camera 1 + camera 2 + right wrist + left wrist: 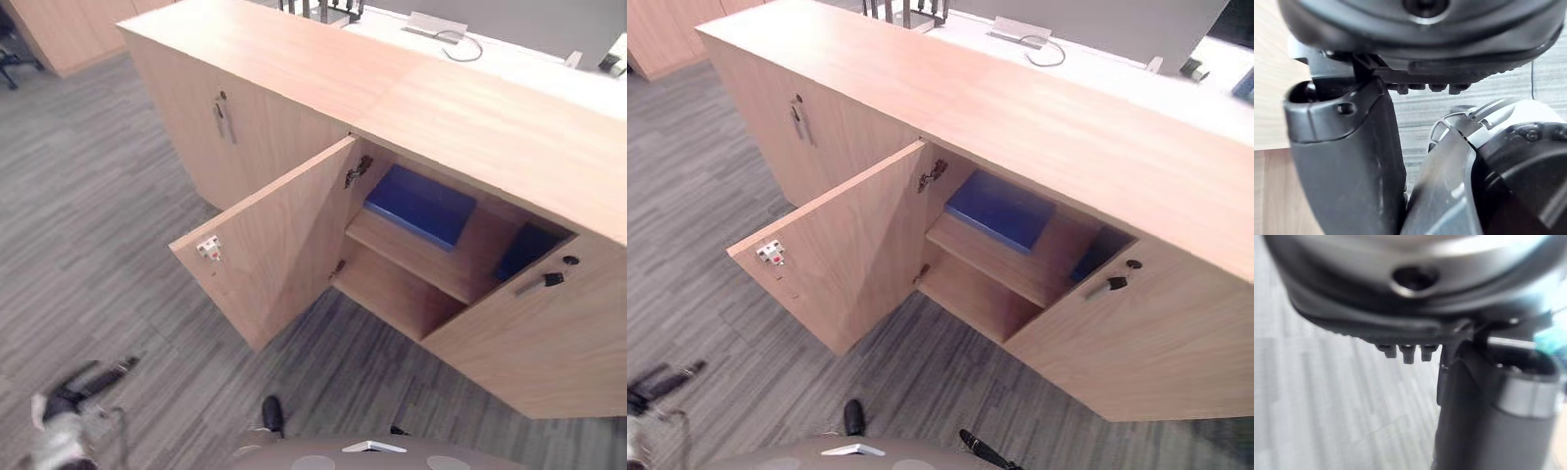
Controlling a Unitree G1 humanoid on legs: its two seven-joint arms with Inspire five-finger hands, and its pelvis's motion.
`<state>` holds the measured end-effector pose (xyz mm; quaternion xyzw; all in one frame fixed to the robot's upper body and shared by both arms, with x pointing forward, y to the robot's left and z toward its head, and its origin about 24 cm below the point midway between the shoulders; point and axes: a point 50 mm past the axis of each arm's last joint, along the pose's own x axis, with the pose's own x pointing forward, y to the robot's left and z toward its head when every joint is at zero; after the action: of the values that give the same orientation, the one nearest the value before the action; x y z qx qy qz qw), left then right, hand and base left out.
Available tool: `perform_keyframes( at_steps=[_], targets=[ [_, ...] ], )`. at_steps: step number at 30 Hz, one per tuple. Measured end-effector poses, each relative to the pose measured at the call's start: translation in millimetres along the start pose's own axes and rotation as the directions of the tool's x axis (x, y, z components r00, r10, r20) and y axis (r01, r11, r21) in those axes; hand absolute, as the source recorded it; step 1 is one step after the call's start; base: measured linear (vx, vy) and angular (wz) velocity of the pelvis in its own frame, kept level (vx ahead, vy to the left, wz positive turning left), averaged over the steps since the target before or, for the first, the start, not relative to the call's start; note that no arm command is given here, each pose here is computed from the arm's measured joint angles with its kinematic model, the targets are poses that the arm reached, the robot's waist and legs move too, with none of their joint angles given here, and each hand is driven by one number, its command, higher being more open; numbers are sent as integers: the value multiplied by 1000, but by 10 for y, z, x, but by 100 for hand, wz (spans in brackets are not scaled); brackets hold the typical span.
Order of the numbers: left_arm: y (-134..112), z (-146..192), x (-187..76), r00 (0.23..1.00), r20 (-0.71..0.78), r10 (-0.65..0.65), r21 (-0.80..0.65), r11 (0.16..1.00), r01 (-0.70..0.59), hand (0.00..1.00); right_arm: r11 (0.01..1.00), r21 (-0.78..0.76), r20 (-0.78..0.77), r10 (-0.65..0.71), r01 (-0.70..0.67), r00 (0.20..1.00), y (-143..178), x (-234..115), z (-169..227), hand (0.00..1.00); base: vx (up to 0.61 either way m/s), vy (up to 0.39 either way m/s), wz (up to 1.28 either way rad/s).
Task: Walk over to the cabinet, pick up the folder, carry it to the office cabinet, place the folder inside the office cabinet, then close the office cabinet door
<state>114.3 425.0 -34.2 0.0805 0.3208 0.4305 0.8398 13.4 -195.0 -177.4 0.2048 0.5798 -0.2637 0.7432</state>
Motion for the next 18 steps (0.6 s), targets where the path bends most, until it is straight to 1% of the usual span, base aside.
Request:
perform_keyframes(
  at_steps=[1, 3, 4, 6, 7, 8, 9, 10, 12, 14, 15, 16, 18],
  targets=[
    [44, 224, 42, 998, 66, 25, 57, 998, -29, 100, 1000, 2, 0, 10, -10, 1000, 21, -1, -8, 100, 56, 15, -18],
    [58, 540, 77, 986, 159, 57, 166, 983, -84, 100, 999, 3, 9, 35, -35, 999, 51, -1, 6, 100, 44, 44, -26],
    [46, 620, 83, 982, 179, 59, 194, 977, -94, 100, 999, 4, 10, 40, -40, 999, 55, -2, 5, 100, 20, 42, -21],
    [-64, 857, 88, 968, 249, 39, 298, 948, -115, 100, 999, 4, 6, 49, -49, 999, 56, -5, -6, 100, 10, 21, -15],
    [-195, 1004, 80, 956, 294, 0, 412, 902, -126, 100, 998, -14, 0, 54, -54, 999, 55, -7, -15, 100, -7, 18, -17],
    [-259, 1040, 75, 952, 306, -24, 464, 877, -127, 100, 998, -26, 0, 55, -55, 998, 49, -7, -12, 100, -16, 14, -21],
    [-356, 1071, 63, 945, 321, -61, 538, 833, -129, 100, 998, -36, 2, 55, -55, 998, 41, -7, -6, 100, -33, 19, -19],
    [-503, 1112, 37, 933, 341, -117, 628, 767, -133, 100, 997, -53, 12, 58, -57, 998, 32, -8, 17, 100, -30, 14, -21],
    [-715, 1175, -37, 900, 384, -206, 736, 657, -164, 100, 995, -79, 28, 63, -61, 998, 33, -7, 50, 100, -42, 10, -23],
    [-969, 1233, -156, 847, 437, -303, 799, 563, -211, 100, 993, -97, 42, 65, -60, 997, 40, -7, 73, 100, -47, 6, -20],
    [-1134, 1253, -248, 809, 466, -358, 813, 534, -232, 100, 992, -110, 53, 67, -61, 996, 43, -10, 86, 100, -40, 4, -10],
    [-1224, 1256, -304, 788, 480, -386, 815, 529, -237, 100, 991, -118, 56, 68, -61, 996, 43, -11, 86, 100, -33, 6, -3],
    [-1594, 1216, -579, 680, 512, -524, 832, 499, -243, 100, 985, -162, 62, 73, -62, 995, 34, -11, 110, 100, -7, 7, 2]
  ],
)
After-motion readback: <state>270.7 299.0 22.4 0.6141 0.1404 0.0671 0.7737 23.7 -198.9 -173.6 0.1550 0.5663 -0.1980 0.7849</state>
